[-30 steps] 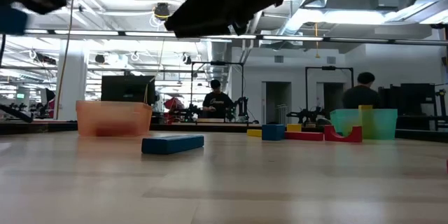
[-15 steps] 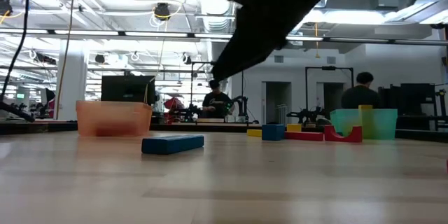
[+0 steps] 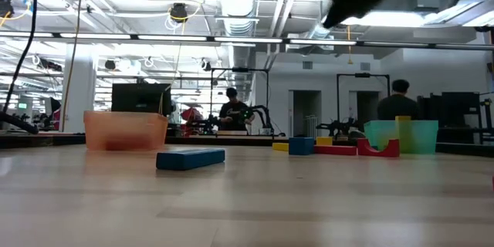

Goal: Sort blocks
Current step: Put the blue wooden block into the red bin

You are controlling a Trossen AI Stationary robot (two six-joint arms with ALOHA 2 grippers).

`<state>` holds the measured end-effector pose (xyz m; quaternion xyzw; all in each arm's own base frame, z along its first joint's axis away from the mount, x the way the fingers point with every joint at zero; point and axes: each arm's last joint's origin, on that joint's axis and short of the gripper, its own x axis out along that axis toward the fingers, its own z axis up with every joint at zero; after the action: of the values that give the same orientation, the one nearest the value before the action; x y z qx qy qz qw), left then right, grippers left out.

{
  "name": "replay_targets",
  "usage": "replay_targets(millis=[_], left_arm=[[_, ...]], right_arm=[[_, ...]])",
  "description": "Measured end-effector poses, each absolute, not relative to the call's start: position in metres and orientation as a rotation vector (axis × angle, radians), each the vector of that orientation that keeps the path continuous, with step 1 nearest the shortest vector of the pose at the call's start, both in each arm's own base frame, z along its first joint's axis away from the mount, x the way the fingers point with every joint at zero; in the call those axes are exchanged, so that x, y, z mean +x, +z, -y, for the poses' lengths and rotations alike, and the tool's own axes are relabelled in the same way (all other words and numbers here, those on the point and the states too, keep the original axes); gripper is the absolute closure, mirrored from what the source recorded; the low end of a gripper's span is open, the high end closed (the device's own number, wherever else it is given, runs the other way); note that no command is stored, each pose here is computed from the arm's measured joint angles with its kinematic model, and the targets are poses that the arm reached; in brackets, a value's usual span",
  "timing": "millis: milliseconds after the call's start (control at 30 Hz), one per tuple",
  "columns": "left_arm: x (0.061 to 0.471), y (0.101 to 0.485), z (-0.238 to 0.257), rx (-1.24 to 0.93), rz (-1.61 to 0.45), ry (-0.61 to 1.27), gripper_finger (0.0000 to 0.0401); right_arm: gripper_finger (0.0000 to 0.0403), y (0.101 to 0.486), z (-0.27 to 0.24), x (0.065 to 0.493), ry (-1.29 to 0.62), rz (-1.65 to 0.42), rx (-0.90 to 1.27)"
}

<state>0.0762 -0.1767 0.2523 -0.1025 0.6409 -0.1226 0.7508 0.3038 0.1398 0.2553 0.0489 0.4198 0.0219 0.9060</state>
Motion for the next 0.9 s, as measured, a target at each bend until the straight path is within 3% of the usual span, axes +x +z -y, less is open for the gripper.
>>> replay_targets(millis=[333, 567, 900], left_arm=[[0.075, 0.231, 0.179, -0.235, -1.478, -0.263, 0.0343], [0.076, 0.223, 0.181, -0.192, -1.482, -0.258, 0.0323], [0.076, 0.218, 0.182, -0.156, -1.505, -0.22, 0.0299]], right_arm=[[0.0214, 0.234, -0.126, 0.266, -0.322, -1.188, 0.2], [0.0214, 0.218, -0.154, 0.276, -0.101, -1.182, 0.407], [0.0214, 0.178, -0.205, 0.284, -0.073, -1.261, 0.722]])
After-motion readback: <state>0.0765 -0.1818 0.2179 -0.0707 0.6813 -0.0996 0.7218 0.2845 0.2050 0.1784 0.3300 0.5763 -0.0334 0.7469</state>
